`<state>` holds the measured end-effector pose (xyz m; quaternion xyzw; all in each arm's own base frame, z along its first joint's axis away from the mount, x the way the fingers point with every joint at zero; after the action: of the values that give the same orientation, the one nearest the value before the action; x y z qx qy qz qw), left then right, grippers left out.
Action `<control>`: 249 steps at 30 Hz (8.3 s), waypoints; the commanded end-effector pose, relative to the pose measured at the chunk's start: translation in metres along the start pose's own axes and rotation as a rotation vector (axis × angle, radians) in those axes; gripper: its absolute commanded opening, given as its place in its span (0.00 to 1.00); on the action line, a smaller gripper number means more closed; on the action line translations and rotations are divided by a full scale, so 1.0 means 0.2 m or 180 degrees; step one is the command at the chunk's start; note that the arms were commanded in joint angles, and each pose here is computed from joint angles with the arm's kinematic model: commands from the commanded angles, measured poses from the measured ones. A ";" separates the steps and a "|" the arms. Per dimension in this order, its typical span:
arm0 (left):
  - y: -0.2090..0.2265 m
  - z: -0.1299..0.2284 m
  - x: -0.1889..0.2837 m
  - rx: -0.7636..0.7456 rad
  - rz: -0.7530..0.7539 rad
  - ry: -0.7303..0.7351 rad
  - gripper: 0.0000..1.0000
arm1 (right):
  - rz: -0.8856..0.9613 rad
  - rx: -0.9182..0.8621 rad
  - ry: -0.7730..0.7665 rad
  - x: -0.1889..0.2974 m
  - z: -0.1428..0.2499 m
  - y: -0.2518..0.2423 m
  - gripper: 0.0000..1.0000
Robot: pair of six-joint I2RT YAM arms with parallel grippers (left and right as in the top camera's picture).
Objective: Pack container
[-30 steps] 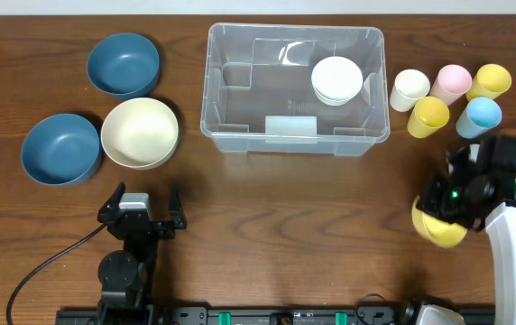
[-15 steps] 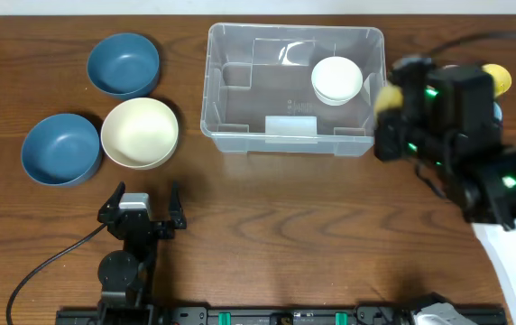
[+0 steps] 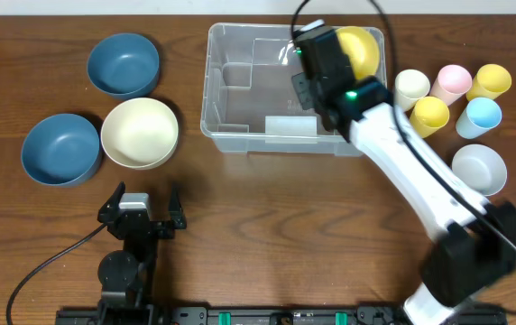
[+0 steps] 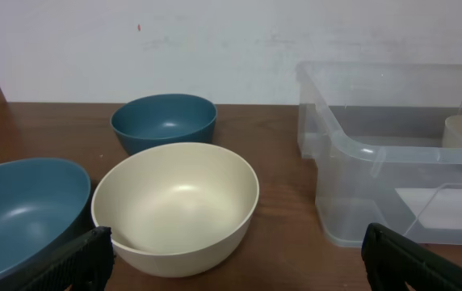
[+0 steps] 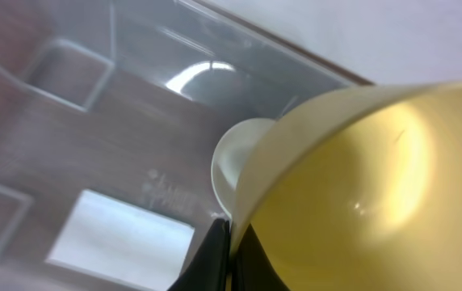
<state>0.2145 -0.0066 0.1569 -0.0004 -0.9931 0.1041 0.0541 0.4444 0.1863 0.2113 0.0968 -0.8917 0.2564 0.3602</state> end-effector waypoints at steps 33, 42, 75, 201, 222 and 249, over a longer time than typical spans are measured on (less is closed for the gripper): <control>0.03 0.08 -0.01 -0.0038 -0.0077 0.0152 0.98 | 0.0035 0.0230 0.0349 -0.53 0.20 0.01 0.53; 0.03 0.08 -0.01 -0.0038 -0.0077 0.0152 0.98 | -0.0085 0.0196 0.0221 -0.15 -0.07 0.02 0.64; 0.03 0.08 -0.01 -0.0038 -0.0077 0.0152 0.98 | 0.0418 -0.3285 0.2488 0.36 1.39 -0.88 0.78; 0.03 0.08 -0.01 -0.0036 -0.0077 0.0152 0.98 | 0.0102 -0.0040 0.0264 -0.60 0.24 -0.05 0.52; 0.03 0.08 -0.01 -0.0038 -0.0077 0.0152 0.98 | -0.0438 -0.0227 -0.0011 0.27 -0.23 0.07 0.73; 0.03 0.08 -0.01 -0.0038 -0.0077 0.0151 0.98 | 0.0326 -0.3045 0.1730 0.17 0.87 -1.00 0.83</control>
<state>0.2145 -0.0066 0.1568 -0.0004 -0.9931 0.1039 0.0543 0.3857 -0.0666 0.2384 -0.1865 -0.8141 -0.0944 0.5419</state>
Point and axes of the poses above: each gripper's point midway between its finger pads, its own x axis back along the fingers, its own y axis along the line the jaws close on, z = x × y, the point moved 3 cm from there along x, back along the fingers, and after that the axes turned 10 degrees about x, right-handed, at the moved point
